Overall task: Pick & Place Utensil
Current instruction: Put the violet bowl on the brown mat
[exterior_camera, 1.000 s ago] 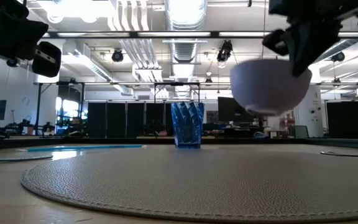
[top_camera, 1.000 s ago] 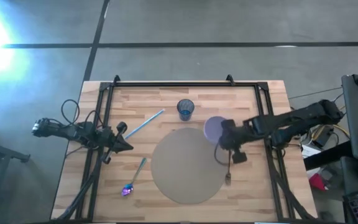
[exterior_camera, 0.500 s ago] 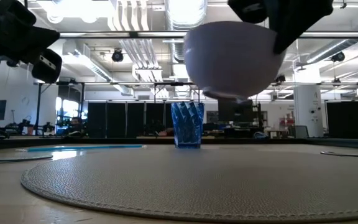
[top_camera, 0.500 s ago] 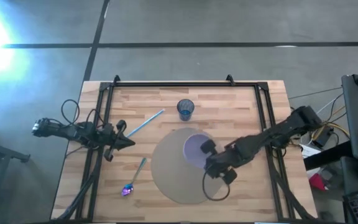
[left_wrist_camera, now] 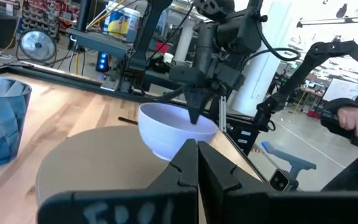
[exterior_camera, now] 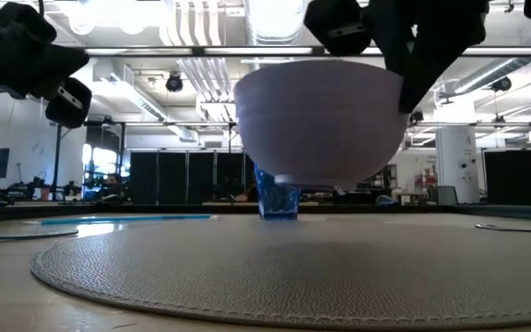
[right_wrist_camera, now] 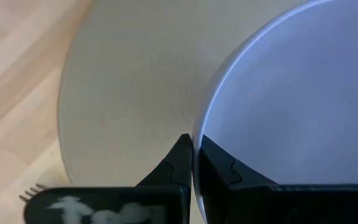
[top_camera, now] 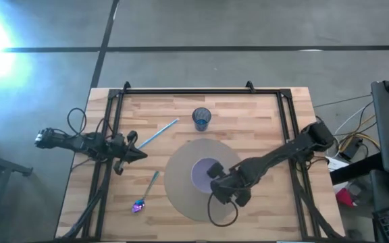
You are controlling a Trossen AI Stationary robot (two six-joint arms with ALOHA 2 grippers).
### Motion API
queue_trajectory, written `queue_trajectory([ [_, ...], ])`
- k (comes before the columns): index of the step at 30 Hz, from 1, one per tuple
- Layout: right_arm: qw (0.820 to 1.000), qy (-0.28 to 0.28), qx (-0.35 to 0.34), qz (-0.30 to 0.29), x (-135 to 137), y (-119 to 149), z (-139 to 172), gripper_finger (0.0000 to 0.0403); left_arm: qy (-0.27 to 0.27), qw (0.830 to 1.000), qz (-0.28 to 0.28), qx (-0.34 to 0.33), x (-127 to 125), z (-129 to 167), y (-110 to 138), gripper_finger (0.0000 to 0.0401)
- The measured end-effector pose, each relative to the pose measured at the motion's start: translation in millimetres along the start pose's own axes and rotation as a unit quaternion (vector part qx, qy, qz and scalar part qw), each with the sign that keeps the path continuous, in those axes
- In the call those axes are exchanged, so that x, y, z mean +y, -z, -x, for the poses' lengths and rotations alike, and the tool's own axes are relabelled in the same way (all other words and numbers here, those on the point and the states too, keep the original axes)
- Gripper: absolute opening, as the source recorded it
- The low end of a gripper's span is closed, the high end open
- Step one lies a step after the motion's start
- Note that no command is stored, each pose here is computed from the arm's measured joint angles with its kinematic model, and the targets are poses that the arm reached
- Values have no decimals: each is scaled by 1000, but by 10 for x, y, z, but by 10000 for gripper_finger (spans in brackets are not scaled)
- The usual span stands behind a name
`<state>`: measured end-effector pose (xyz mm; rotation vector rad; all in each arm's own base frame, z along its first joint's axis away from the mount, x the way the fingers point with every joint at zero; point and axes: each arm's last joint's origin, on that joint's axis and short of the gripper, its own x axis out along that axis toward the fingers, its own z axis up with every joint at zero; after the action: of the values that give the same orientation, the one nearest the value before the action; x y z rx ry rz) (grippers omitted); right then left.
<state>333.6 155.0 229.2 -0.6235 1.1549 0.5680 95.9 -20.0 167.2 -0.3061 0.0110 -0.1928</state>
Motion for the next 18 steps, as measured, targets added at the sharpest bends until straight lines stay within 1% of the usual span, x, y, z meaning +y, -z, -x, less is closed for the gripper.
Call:
queue_trajectory([
  [6,999,-20,-20,16,-24,-111,-70,8,-2,1000,-4,5,3,-5,7,0],
  [18,999,-43,8,10,-36,-77,-324,8,-5,1000,4,7,5,-11,11,0],
])
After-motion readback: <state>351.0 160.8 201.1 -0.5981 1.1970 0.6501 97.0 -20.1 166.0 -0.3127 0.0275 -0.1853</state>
